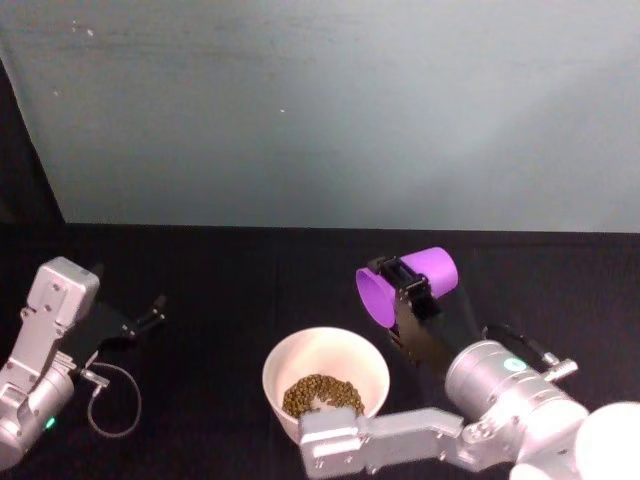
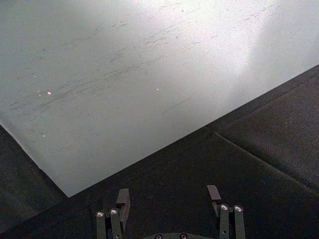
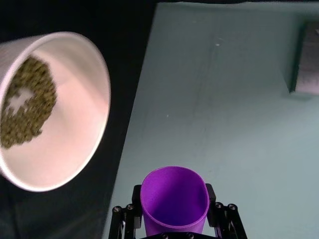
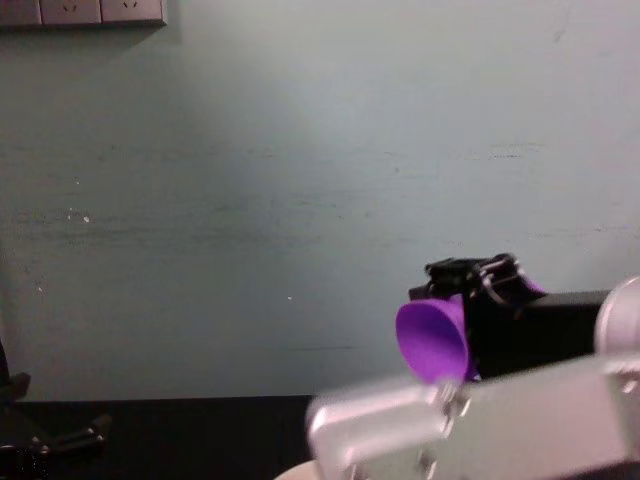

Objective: Pick up the cup and pour the mung beans from the cup into the bowl.

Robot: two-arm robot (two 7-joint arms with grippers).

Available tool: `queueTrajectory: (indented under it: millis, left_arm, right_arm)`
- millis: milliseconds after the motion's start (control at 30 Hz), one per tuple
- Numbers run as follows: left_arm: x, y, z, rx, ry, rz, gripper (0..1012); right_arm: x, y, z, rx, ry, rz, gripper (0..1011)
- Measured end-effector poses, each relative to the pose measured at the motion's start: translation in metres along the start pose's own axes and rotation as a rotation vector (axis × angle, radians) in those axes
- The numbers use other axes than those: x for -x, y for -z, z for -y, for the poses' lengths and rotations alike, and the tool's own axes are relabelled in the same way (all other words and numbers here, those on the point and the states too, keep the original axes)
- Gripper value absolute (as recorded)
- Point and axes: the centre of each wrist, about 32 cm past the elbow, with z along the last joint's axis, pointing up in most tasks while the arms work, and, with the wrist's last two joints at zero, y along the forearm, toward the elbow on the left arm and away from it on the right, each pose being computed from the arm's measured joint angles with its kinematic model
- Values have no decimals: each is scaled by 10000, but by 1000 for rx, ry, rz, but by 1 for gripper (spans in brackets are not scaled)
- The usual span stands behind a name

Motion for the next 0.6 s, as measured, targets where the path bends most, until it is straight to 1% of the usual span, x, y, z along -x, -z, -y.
queueTrajectory:
  millis: [133,167,200,233,333,367,400,433,467,500,533,567,600]
  left_arm:
    - [0,0,0,0,0,0,1003]
    - [0,0,0,0,0,0,1003]
    - [0,0,0,0,0,0,1003]
    - [0,0,0,0,0,0,1003]
    - [0,0,0,0,0,0,1003]
    - [0,0,0,0,0,0,1003]
    - [0,0,0,0,0,0,1003]
    - [0,0,0,0,0,0,1003]
    - [0,0,0,0,0,0,1003]
    - [0,0,0,0,0,0,1003]
    - [0,0,0,0,0,0,1003]
    - [0,0,0,0,0,0,1003]
    - [0,0,0,0,0,0,1004]
  right_arm:
    - [-14,95,32,-24,15,-103,723]
    - [-10,148,47,-38,24,-161,723]
    - [-7,174,52,-46,27,-190,723]
    - [2,216,62,-60,33,-240,723]
    - [26,279,78,-82,38,-314,723]
    - [48,317,87,-100,43,-362,723]
    - [66,336,92,-108,43,-387,723]
    - [91,386,98,-124,47,-436,723]
    - [91,386,98,-124,47,-436,723]
    - [121,430,106,-140,50,-483,723]
    - [137,453,110,-150,53,-507,723]
    - [168,502,120,-168,59,-552,723]
    - [182,523,125,-181,62,-574,723]
